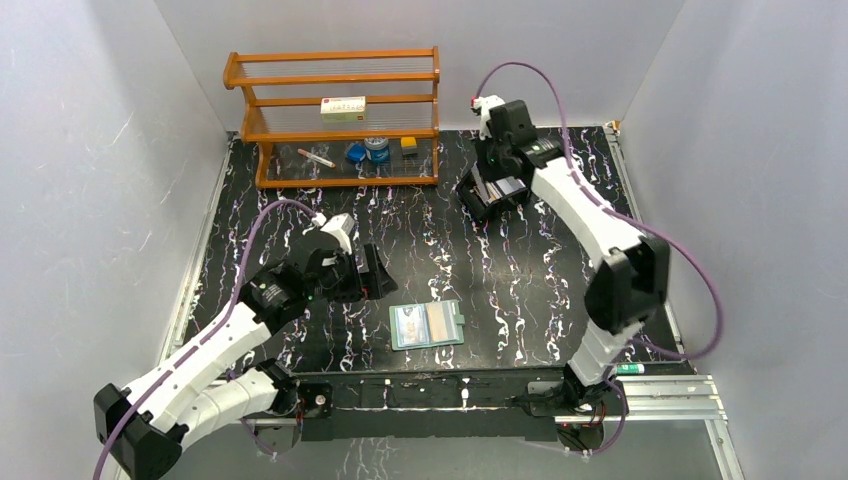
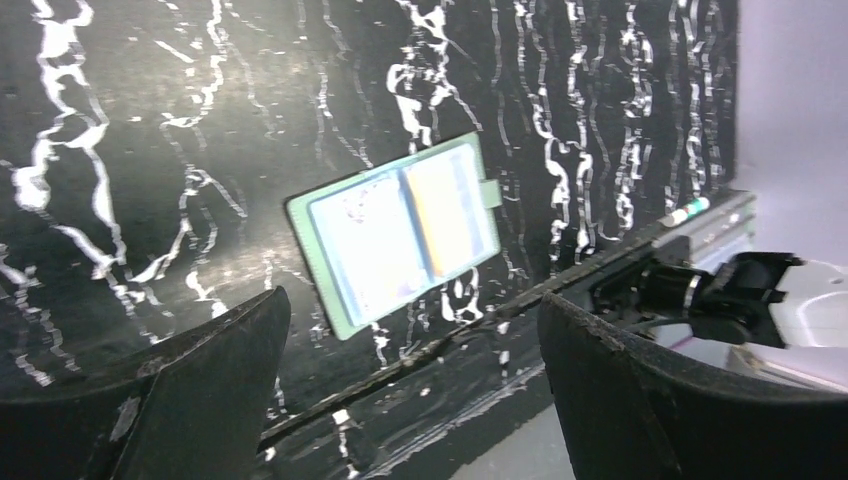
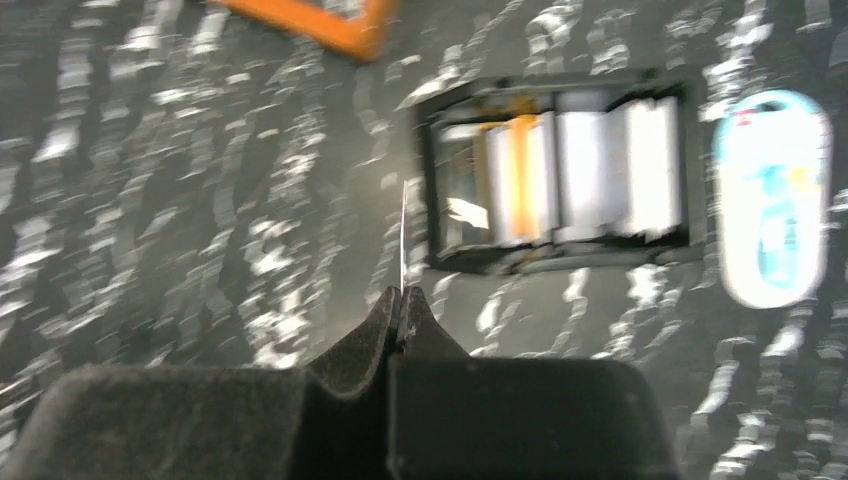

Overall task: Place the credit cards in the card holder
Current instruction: Pick up the credit card from the storage box, then insert the credit card into the card holder.

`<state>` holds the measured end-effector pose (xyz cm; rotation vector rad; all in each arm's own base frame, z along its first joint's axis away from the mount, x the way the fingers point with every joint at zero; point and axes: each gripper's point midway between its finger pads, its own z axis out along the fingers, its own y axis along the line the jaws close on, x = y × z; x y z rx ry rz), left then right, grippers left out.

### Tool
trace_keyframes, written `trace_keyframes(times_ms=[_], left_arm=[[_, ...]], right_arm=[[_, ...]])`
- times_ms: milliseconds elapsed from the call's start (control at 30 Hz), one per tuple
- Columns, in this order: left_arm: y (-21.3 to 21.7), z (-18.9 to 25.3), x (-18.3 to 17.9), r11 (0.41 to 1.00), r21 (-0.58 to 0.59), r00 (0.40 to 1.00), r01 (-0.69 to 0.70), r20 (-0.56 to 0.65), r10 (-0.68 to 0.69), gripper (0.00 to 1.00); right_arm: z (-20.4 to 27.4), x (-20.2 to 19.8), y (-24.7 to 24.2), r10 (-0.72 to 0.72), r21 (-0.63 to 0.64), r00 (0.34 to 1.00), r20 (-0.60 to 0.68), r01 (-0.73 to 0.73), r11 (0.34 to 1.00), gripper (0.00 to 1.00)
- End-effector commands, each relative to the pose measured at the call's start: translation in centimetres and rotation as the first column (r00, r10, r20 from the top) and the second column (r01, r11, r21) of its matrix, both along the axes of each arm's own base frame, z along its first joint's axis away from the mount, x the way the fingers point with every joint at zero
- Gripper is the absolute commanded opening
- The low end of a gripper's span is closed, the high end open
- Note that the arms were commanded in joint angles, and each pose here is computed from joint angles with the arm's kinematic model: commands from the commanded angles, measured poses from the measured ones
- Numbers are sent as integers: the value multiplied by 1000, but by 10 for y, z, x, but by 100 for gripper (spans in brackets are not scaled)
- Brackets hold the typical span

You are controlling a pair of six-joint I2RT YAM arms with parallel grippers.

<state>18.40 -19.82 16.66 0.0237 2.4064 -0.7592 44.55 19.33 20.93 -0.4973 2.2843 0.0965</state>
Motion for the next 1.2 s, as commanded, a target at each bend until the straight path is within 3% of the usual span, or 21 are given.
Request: trace_keyframes(times_ms=[0,67,233,367,500,600,833,900,967,1100,1167], left_arm=[[-31,34,-1,983,-175,999,50,-8,-52,91],[-41,43,0,970,-236,998,56,-11,-61,89],[-63,77,2,903,-419,996,90,38,-82,83],[-69,107,8,856,-505,992,107,108,-60,73],[-74,124,14,838,-531,989,122,141,-55,58],[-79,128,17,834,-535,987,137,148,-68,51],[-89,144,15,784,-588,976,201,192,-106,50],[-90,145,14,777,-595,975,207,194,-111,41],[-90,146,13,771,-600,973,215,202,-114,24],[-89,142,12,775,-596,974,211,193,-117,0],[-88,135,12,792,-579,978,196,175,-115,0]], right_arm=[[46,-66,63,174,475,985,-17,-145,868,0],[57,-90,73,212,583,977,4,-174,793,0],[92,-153,91,331,812,940,79,-253,526,0],[114,-195,94,403,919,906,125,-259,296,0],[129,-223,91,441,965,884,154,-231,127,0],[131,-236,91,465,973,871,158,-217,76,0],[131,-255,97,519,979,842,147,-200,48,0],[128,-257,99,525,979,840,138,-195,55,0],[122,-257,100,527,981,842,116,-182,75,0],[106,-255,102,526,982,848,60,-144,119,4],[97,-253,102,517,982,856,26,-118,147,11]])
